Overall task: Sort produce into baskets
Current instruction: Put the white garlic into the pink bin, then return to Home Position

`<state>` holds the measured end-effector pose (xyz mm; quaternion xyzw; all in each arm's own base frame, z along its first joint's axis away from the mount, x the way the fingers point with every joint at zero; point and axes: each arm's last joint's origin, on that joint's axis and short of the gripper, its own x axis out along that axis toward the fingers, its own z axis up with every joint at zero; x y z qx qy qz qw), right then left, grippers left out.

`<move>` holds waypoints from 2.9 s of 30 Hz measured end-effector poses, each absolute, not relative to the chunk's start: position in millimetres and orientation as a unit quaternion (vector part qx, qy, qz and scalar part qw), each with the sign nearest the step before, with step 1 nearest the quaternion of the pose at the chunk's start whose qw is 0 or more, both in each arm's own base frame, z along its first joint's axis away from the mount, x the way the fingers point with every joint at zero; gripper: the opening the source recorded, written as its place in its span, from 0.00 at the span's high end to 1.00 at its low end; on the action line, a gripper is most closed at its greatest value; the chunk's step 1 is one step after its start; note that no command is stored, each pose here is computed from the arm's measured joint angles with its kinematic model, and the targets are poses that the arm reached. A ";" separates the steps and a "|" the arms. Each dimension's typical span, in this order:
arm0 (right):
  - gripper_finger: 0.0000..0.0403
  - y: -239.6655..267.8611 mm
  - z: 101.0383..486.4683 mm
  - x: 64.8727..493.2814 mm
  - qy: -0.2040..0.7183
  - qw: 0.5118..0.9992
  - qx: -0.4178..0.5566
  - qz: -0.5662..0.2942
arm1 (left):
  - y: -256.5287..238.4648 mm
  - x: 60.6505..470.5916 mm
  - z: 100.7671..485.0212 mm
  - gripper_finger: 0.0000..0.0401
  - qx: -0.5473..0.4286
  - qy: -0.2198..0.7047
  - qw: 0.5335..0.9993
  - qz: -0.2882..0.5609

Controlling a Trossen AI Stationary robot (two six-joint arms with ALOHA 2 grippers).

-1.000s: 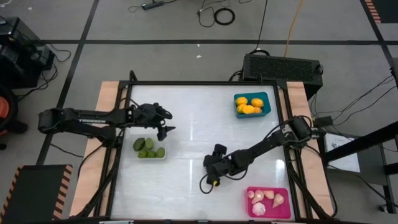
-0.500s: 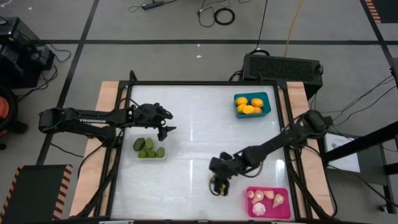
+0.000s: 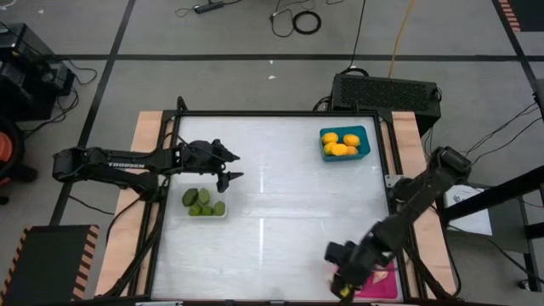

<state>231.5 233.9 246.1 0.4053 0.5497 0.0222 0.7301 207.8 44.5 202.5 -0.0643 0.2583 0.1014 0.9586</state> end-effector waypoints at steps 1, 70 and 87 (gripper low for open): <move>0.55 237.6 245.8 225.6 0.558 0.720 0.412 0.014 | 44.5 207.8 202.5 0.24 -0.065 0.258 0.959 0.102; 0.49 187.4 239.9 224.1 0.525 0.848 0.045 -0.057 | 19.8 187.4 236.7 0.24 -0.122 0.165 0.976 0.070; 0.60 84.8 217.3 201.7 0.375 0.922 0.098 0.021 | 3.6 181.7 218.0 0.24 -0.058 0.162 0.980 0.099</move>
